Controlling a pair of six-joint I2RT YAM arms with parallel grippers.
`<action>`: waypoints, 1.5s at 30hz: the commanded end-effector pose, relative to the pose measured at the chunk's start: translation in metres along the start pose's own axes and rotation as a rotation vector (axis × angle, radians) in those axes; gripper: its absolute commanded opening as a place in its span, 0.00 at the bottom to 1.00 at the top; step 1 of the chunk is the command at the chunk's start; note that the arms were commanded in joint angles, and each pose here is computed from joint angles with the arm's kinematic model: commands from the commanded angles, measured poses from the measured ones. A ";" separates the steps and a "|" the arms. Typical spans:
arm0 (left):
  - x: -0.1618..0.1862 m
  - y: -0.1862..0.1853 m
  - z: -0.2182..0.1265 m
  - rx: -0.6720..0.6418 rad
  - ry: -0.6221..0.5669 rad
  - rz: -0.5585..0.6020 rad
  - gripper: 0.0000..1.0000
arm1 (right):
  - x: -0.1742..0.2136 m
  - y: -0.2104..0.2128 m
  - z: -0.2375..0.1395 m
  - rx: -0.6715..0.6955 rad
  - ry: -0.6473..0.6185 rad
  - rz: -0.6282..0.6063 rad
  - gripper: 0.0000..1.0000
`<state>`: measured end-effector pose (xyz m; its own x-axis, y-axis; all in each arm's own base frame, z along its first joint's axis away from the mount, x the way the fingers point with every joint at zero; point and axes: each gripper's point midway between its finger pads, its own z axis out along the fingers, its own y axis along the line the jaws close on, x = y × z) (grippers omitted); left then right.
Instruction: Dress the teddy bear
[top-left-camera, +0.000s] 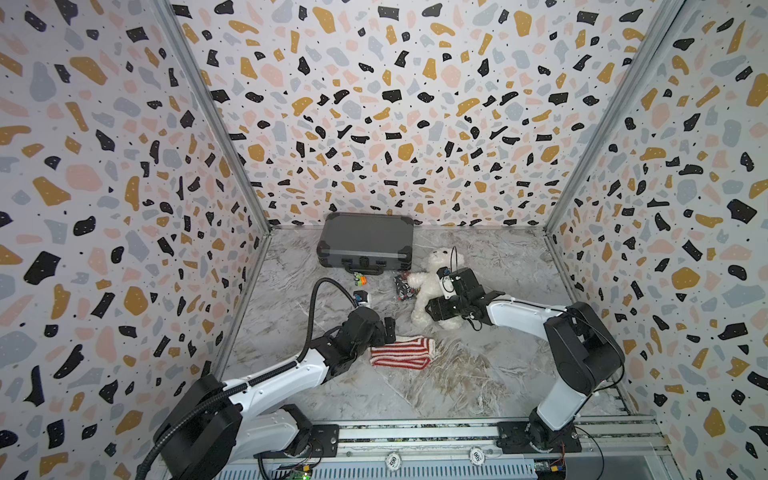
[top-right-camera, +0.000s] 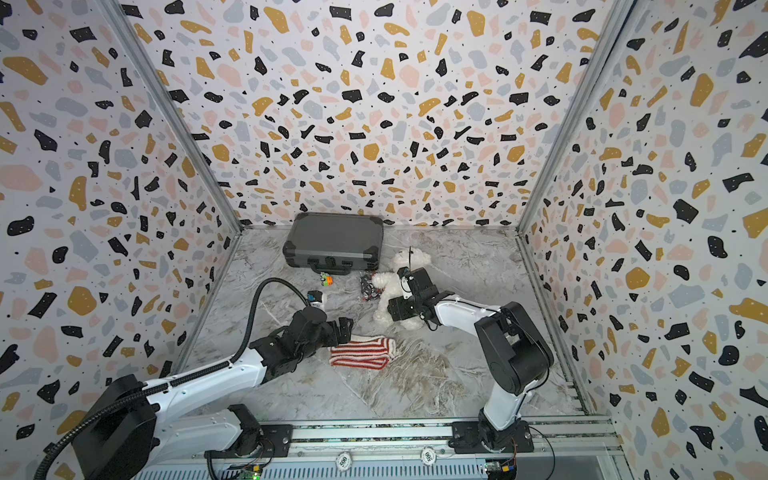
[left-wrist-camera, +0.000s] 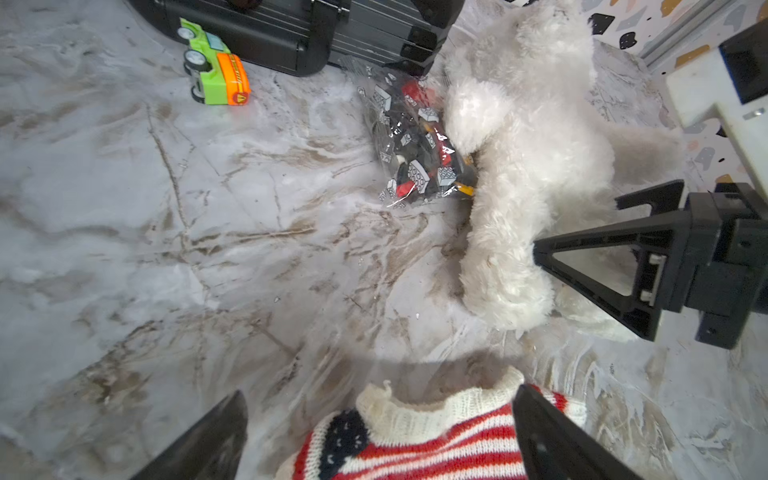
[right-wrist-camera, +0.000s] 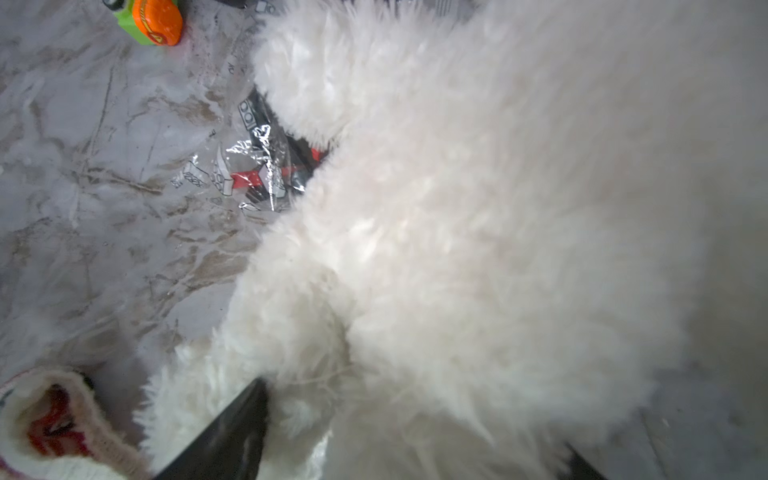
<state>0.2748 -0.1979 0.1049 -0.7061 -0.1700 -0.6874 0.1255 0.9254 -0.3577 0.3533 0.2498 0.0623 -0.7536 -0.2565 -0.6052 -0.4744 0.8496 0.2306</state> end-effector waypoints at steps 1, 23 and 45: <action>-0.007 -0.005 -0.003 0.037 -0.028 -0.005 1.00 | -0.009 -0.003 -0.008 0.039 -0.034 -0.008 0.77; -0.022 -0.021 -0.017 0.100 -0.046 0.035 1.00 | 0.000 -0.016 -0.061 0.118 -0.173 0.073 0.15; -0.091 -0.053 -0.081 0.222 -0.192 -0.008 0.99 | 0.041 0.094 -0.158 -0.159 -0.345 0.001 0.00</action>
<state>0.2742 -0.2087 0.2196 -0.5877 -0.2537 -0.7683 0.2787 0.8280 -0.4866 0.2179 0.2422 0.1765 -0.5649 -0.0871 -0.8205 -0.5669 0.7636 0.3092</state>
